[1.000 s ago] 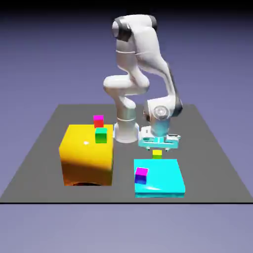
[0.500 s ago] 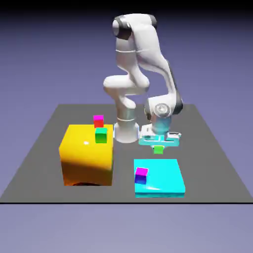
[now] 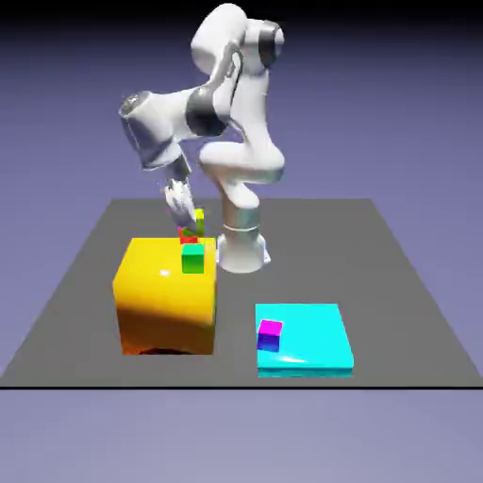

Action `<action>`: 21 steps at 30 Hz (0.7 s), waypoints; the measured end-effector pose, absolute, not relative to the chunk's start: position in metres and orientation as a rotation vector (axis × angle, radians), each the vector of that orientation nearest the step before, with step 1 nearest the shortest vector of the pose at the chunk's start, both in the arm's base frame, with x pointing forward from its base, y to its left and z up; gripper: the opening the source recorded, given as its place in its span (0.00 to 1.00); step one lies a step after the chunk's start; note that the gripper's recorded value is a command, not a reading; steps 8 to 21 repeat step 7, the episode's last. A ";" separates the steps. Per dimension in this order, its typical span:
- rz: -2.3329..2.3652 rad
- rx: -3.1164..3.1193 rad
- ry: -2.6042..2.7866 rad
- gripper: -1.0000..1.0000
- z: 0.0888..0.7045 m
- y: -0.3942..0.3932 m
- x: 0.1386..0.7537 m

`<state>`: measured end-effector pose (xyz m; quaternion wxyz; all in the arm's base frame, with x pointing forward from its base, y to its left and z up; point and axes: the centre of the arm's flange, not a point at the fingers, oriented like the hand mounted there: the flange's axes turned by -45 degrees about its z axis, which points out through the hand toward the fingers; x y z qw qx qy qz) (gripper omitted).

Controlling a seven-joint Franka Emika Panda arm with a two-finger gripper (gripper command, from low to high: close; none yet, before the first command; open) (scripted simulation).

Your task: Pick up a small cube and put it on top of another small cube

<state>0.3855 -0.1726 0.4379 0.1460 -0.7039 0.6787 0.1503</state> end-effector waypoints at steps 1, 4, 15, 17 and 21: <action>0.433 -2.026 1.953 0.00 0.422 -0.168 0.387; 0.433 -2.026 1.954 0.00 0.374 -0.153 0.385; 0.434 -2.028 1.955 1.00 0.372 -0.152 0.385; 0.434 -2.028 1.955 1.00 0.372 -0.152 0.385; 0.434 -2.028 1.955 1.00 0.372 -0.152 0.385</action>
